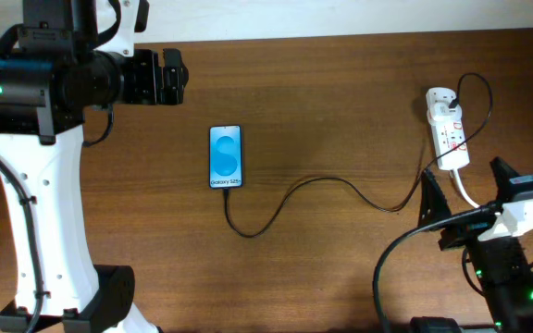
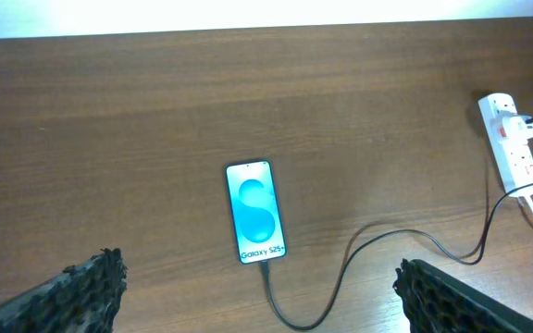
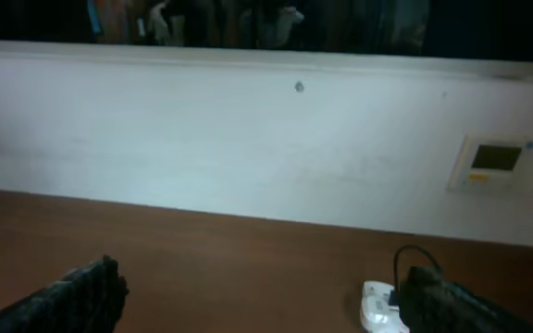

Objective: Plug charger to phone and switch on socket

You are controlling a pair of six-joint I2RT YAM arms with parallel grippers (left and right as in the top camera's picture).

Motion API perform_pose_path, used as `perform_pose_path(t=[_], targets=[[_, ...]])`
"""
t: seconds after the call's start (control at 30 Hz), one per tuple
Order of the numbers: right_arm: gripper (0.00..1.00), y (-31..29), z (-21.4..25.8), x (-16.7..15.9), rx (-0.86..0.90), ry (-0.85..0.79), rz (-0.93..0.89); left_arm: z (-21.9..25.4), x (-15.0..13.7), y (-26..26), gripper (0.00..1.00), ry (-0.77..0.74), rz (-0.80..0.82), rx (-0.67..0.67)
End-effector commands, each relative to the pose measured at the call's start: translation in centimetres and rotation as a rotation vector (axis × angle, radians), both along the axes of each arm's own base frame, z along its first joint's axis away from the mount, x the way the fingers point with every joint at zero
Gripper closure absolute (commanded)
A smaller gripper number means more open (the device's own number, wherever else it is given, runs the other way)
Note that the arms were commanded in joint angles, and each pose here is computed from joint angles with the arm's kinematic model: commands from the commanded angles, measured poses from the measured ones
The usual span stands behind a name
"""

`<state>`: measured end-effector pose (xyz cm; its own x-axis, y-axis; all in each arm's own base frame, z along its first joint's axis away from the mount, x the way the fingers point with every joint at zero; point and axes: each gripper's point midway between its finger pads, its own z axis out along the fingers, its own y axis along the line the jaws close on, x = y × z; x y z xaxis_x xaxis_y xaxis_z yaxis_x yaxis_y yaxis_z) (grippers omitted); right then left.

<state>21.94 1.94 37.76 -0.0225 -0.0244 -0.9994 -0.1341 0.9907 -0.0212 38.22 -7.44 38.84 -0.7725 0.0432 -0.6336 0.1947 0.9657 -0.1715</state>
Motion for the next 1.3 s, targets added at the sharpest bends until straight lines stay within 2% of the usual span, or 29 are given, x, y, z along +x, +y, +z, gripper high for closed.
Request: perform_pose_path(t=[0.0, 0.37, 0.77, 1.27], targets=[[0.02, 0.3, 0.4, -0.4, 0.001, -0.066, 0.013, 0.7, -0.2, 0.3, 0.01, -0.022, 0.006, 0.004], [0.02, 0.5, -5.4, 0.1, -0.008, -0.246, 0.024, 0.7, -0.2, 0.3, 0.01, -0.022, 0.006, 0.004], [0.02, 0.3, -7.4, -0.5, -0.017, -0.366, 0.013, 0.7, -0.2, 0.3, 0.01, -0.022, 0.006, 0.004], [0.02, 0.2, -13.5, 1.6, -0.014, -0.309, 0.013, 0.7, -0.2, 0.3, 0.01, -0.022, 0.006, 0.004]])
